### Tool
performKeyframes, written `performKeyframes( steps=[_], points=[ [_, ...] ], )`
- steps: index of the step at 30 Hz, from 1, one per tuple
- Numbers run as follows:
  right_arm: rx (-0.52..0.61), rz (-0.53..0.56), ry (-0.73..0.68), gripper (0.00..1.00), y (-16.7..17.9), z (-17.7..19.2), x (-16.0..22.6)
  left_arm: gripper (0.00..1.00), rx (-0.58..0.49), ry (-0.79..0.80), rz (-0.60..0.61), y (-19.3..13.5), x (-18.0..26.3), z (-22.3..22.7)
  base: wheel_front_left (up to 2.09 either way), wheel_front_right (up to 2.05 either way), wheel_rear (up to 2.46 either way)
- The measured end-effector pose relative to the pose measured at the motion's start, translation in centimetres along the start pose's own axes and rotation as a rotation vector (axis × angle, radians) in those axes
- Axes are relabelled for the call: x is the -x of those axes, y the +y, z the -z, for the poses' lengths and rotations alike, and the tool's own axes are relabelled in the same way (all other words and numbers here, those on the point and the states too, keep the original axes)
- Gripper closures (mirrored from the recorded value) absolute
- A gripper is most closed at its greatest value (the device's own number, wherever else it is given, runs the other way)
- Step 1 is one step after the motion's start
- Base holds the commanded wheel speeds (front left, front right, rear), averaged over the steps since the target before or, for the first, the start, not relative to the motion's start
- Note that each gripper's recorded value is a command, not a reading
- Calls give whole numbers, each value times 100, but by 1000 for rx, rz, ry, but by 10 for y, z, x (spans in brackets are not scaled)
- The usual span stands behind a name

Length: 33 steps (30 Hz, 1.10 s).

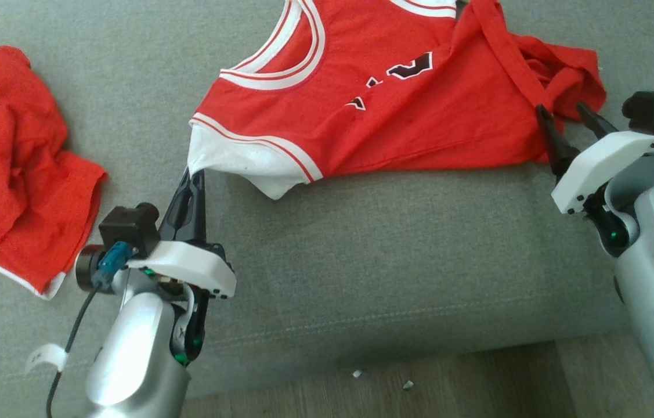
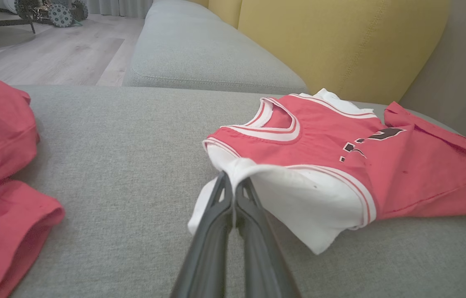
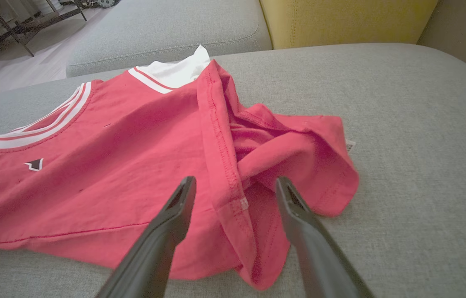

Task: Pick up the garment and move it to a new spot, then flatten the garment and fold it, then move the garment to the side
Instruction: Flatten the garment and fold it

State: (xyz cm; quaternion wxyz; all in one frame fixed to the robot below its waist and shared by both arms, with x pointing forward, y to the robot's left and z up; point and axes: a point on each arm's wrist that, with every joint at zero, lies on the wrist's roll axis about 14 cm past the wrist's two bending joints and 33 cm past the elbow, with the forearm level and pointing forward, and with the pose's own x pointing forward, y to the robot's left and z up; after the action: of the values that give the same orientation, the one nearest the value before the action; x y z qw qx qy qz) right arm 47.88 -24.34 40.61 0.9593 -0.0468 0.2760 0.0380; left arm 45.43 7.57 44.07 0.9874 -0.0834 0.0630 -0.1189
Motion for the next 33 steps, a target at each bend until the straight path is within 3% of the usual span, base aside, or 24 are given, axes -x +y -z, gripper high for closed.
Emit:
performKeyframes(
  steps=[14, 15, 16, 17, 24, 33],
  points=[
    [30, -9, 24, 0, 6, 5, -9, 100, -1, 14, -18, 7, 3, 5, 0, 0, 0],
    [29, -11, 44, 51, 7, 9, -9, 100, -1, 14, -18, 8, 3, 5, 0, 0, 0],
    [28, -12, 51, 90, 7, 11, -9, 100, -1, 13, -18, 7, 3, 5, 0, 0, 0],
    [27, -12, 58, 100, 8, 13, -8, 100, -2, 13, -18, 7, 3, 5, 0, 0, 0],
    [28, -11, 45, 100, 7, 7, -4, 100, -3, 5, -12, 5, 3, 1, 0, 0, 0],
    [62, -23, -75, 100, 7, -31, 14, 100, -7, -49, -7, 0, 6, -20, 0, 0, 0]
  ],
)
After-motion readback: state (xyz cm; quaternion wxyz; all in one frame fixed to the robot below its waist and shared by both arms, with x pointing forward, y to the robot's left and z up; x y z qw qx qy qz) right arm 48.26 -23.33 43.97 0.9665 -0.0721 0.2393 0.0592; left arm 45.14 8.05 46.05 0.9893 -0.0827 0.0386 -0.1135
